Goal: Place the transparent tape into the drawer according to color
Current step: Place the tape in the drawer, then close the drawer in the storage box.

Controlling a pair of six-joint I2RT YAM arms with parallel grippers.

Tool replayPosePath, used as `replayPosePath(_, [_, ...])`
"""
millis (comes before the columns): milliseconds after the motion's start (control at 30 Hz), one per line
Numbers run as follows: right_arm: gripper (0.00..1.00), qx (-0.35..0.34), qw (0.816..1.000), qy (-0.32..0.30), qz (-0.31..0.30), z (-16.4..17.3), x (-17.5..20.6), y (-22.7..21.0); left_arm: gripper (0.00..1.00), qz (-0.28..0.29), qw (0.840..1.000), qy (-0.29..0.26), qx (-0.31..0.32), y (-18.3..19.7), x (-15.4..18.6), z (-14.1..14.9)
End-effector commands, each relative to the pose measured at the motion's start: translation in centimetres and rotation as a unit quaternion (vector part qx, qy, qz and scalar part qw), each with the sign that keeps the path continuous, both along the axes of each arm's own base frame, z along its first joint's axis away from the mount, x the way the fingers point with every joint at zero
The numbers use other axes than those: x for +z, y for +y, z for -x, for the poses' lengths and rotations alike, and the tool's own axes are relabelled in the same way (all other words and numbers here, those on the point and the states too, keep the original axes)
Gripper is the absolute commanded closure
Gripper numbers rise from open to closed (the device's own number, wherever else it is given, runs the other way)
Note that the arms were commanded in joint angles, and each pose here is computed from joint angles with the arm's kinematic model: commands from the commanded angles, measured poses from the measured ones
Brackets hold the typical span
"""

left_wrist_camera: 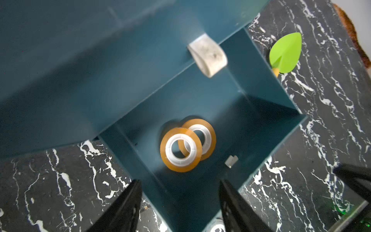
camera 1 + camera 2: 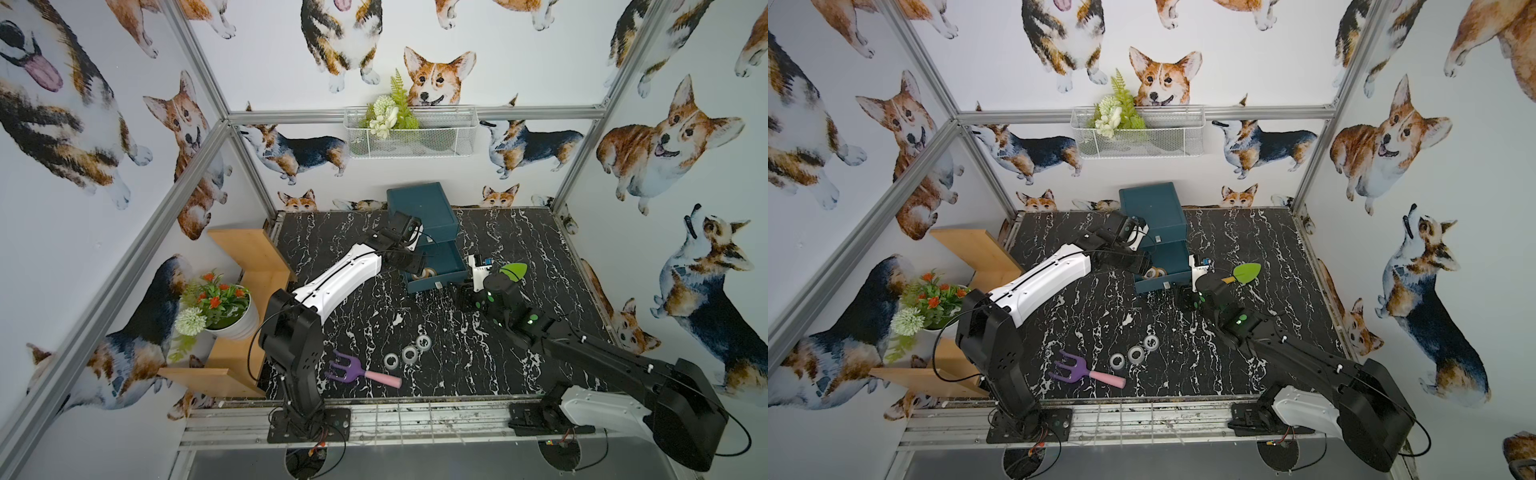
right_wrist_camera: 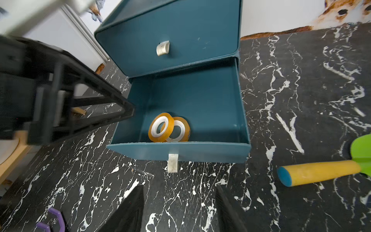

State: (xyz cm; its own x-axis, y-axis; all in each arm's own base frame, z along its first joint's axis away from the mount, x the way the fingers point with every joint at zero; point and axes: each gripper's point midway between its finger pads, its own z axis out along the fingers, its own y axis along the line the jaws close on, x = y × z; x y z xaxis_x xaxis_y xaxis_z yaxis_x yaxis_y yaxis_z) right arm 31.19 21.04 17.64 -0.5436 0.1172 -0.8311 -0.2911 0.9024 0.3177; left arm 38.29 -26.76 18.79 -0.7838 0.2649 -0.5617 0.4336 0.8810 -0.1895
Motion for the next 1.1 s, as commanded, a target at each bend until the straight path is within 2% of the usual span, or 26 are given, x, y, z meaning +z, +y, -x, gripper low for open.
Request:
replayPosePath(0, [0.48, 0.016, 1.0, -0.02, -0.016, -1.0, 0.8, 1.5, 0.3, 0.017, 0.999, -0.032, 0.002, 0.1, 2.4, -0.2])
replayPosePath(100, [0.71, 0.027, 1.0, -0.002, 0.0, -1.7, -1.2, 2.4, 0.25, 0.024, 0.997, -0.071, 0.03, 1.1, 4.8, -1.3])
replayPosePath(167, [0.78, 0.035, 0.999, 0.012, 0.004, -2.0, -2.7, 3.1, 0.22, 0.011, 0.993, -0.094, 0.068, 2.6, 5.5, -2.7])
replayPosePath(367, [0.75, 0.042, 0.999, -0.005, -0.012, -4.3, -3.2, 5.2, 0.1, 0.018, 0.985, -0.114, 0.129, 4.8, 5.3, -6.4])
replayPosePath(567, [0.74, 0.027, 0.996, -0.075, -0.027, -7.9, -2.0, 6.9, 0.08, 0.012, 0.984, -0.108, 0.139, 4.9, 4.5, -8.5])
replayPosePath(800, [0.73, 0.019, 0.989, -0.132, -0.066, -11.1, -1.1, 8.9, 0.08, -0.017, 0.987, -0.082, 0.137, 5.1, 1.9, -8.6])
replayPosePath(1067, [0.73, -0.027, 0.982, -0.179, -0.063, -14.2, -1.3, 9.1, 0.08, -0.023, 0.99, -0.054, 0.131, 5.2, -0.5, -7.9])
